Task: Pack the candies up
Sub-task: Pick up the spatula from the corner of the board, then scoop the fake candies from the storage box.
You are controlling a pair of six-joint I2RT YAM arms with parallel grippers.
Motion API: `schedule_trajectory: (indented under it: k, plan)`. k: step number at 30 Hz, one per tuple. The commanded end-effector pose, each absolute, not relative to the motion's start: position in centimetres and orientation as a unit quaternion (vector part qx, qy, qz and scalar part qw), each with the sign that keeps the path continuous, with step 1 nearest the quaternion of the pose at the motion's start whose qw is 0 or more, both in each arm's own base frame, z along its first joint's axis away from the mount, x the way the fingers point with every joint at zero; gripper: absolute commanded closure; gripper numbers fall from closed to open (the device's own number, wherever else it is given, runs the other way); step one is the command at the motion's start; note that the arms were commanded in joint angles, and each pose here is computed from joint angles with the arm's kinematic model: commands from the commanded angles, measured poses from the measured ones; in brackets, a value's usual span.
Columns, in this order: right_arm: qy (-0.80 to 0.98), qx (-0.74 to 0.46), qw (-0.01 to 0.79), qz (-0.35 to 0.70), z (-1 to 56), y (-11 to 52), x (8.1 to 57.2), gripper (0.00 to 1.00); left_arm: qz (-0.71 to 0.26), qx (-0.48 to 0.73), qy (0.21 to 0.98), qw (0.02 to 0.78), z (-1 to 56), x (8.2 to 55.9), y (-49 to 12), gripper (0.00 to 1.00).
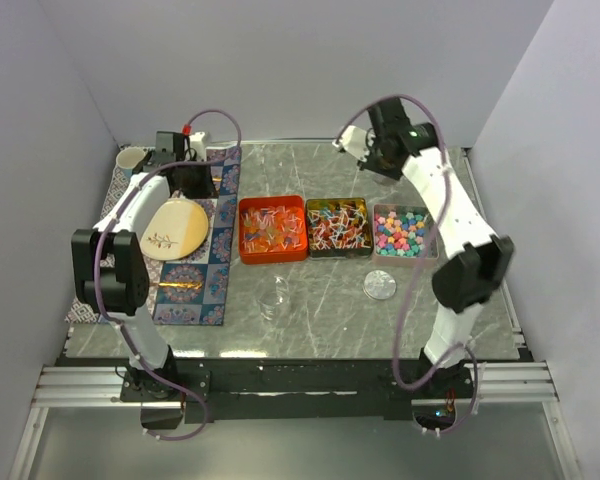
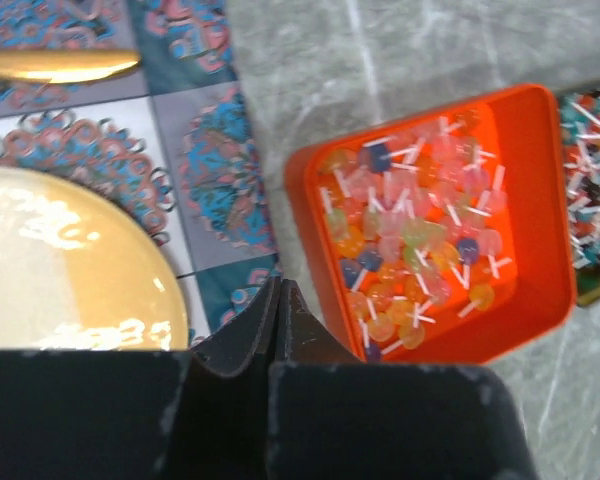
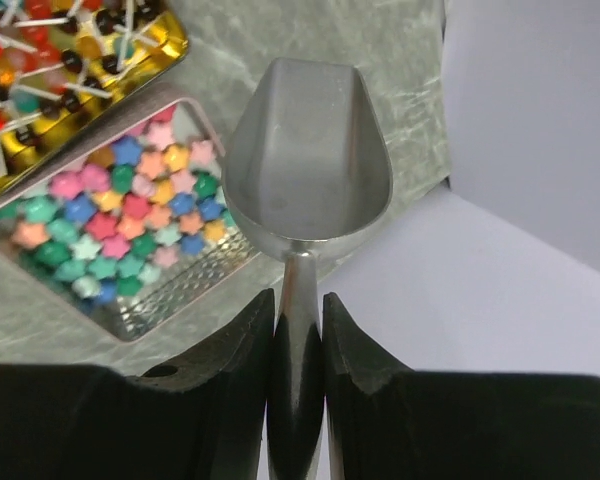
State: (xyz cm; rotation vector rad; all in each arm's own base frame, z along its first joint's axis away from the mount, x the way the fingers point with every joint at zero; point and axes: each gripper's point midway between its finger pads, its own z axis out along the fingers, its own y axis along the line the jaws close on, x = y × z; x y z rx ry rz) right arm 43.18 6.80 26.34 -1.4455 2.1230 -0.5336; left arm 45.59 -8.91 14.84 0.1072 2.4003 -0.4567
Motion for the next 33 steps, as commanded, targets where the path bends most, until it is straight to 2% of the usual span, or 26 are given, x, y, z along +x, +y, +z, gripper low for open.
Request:
schedule_trajectory:
  k: [1, 5, 6, 8, 9, 13, 21, 25, 33]
  plan:
    - [0.711, -0.632, 0.146, -0.271, 28.7, 3.5, 43.0, 1.00, -0.228, 0.110, 0.892, 0.375, 18.0, 46.5, -11.2, 0.99]
    - [0.688, -0.647, 0.128, -0.302, 29.9, 1.1, 41.8, 1.00, -0.232, 0.138, 0.870, 0.413, 18.7, 48.1, -12.1, 0.99]
    - [0.685, -0.657, 0.109, -0.294, 28.4, 0.5, 41.0, 1.00, -0.239, 0.141, 0.865, 0.418, 18.9, 48.3, -12.5, 0.99]
    - [0.674, -0.656, 0.141, -0.310, 29.3, -0.9, 40.7, 1.00, -0.263, 0.150, 0.849, 0.434, 19.6, 48.8, -13.7, 0.99]
    - [0.675, -0.663, 0.120, -0.300, 26.9, -1.9, 40.1, 1.00, -0.269, 0.156, 0.844, 0.437, 19.6, 49.0, -14.4, 0.99]
    - [0.673, -0.663, 0.140, -0.297, 25.6, -4.2, 40.7, 1.00, -0.273, 0.176, 0.835, 0.444, 19.4, 49.8, -16.1, 0.99]
    - [0.691, -0.666, 0.182, -0.215, 22.3, -3.4, 38.4, 1.00, -0.273, 0.175, 0.830, 0.454, 18.6, 51.0, -16.8, 0.99]
    - [0.674, -0.678, 0.200, -0.213, 22.3, -2.8, 36.5, 1.00, -0.265, 0.169, 0.834, 0.454, 18.5, 51.4, -16.5, 0.99]
    - [0.694, -0.685, 0.133, -0.178, 20.5, -3.9, 31.0, 1.00, -0.257, 0.165, 0.847, 0.436, 17.5, 51.6, -16.3, 0.99]
